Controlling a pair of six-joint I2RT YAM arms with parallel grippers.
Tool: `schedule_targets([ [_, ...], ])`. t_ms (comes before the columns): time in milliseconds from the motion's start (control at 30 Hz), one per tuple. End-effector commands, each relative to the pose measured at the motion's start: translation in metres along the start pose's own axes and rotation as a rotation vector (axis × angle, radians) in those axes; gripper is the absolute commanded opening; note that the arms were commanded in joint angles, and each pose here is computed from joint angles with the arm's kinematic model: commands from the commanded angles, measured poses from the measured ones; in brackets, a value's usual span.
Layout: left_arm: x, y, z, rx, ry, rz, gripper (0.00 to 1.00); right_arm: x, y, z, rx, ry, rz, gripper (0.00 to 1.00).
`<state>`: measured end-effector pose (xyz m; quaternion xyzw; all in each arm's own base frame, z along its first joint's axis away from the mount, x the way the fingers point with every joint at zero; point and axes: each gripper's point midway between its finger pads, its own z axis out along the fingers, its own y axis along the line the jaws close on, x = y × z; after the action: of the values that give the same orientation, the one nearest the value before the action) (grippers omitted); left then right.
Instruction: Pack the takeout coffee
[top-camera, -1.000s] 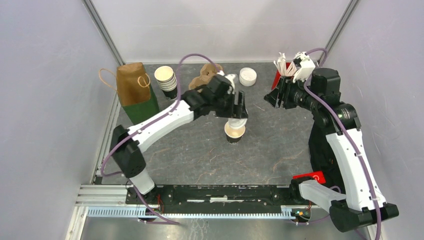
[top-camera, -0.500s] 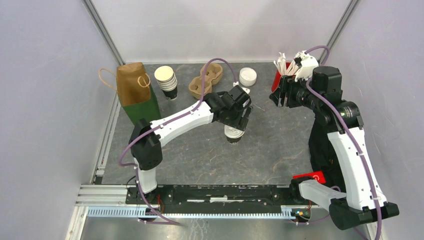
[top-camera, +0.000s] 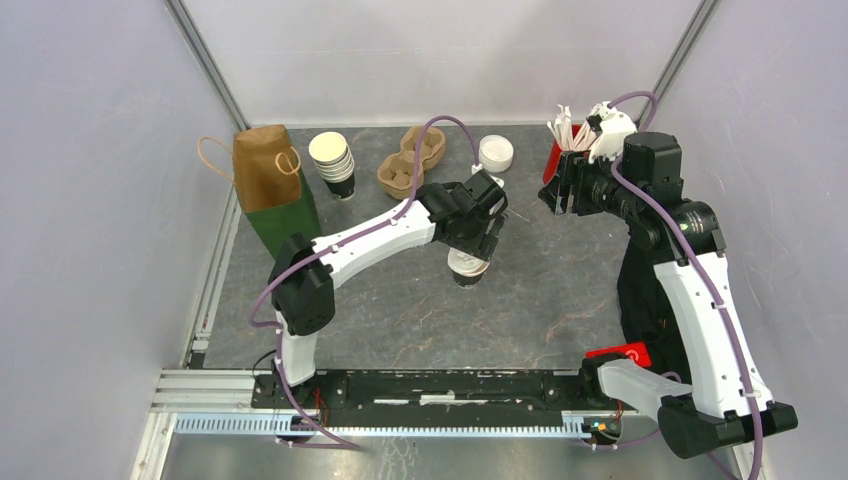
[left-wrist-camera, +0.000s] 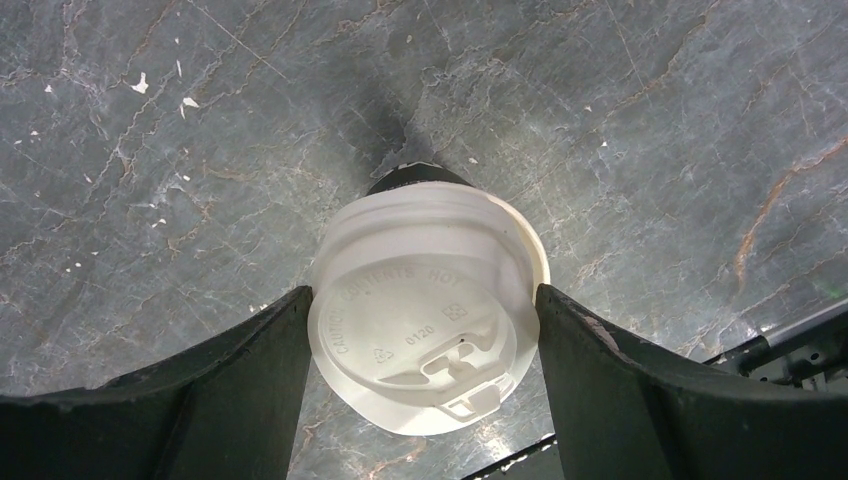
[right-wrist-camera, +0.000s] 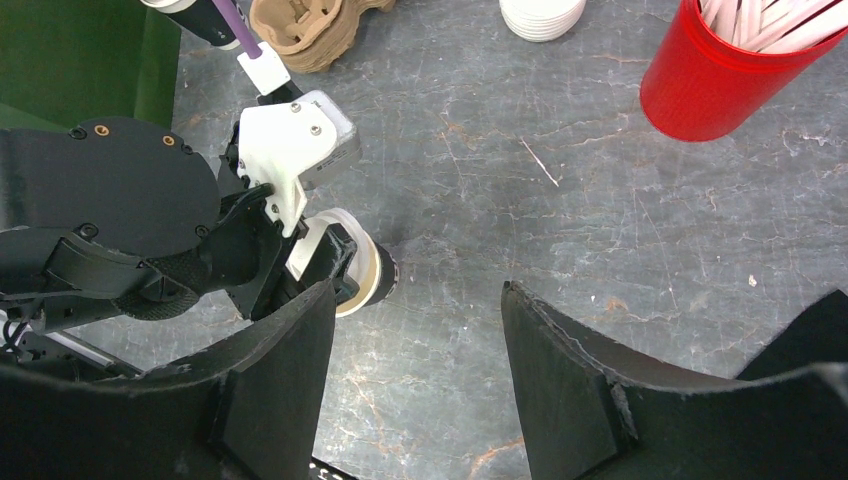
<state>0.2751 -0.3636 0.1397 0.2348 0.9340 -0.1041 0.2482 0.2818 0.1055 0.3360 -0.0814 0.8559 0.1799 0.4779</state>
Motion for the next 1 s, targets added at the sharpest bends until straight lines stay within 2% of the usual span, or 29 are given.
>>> schedule_targets([
  [0, -0.0144, -0.0021, -0.0041, 0.005, -0.036, 0.036, 0.8, -0.0121, 0.0012, -0.0036, 0.0, -0.045, -0.032, 0.68],
  [633, -0.0131, -0.002, -0.0041, 0.008, -0.032, 0.043, 0.93, -0.0073, 0.0022, -0.0031, -0.008, -0.039, -0.029, 0.69],
  [733, -0.0137, -0.002, -0.0051, 0.009, -0.034, 0.046, 0.99, -0.0059, 0.0019, -0.0017, -0.009, -0.035, -0.027, 0.69],
  [967, -0.0143, 0.0001, -0.0103, 0.004, -0.043, 0.044, 1.0, -0.0047, 0.0023, -0.0001, -0.012, -0.031, -0.026, 0.69],
])
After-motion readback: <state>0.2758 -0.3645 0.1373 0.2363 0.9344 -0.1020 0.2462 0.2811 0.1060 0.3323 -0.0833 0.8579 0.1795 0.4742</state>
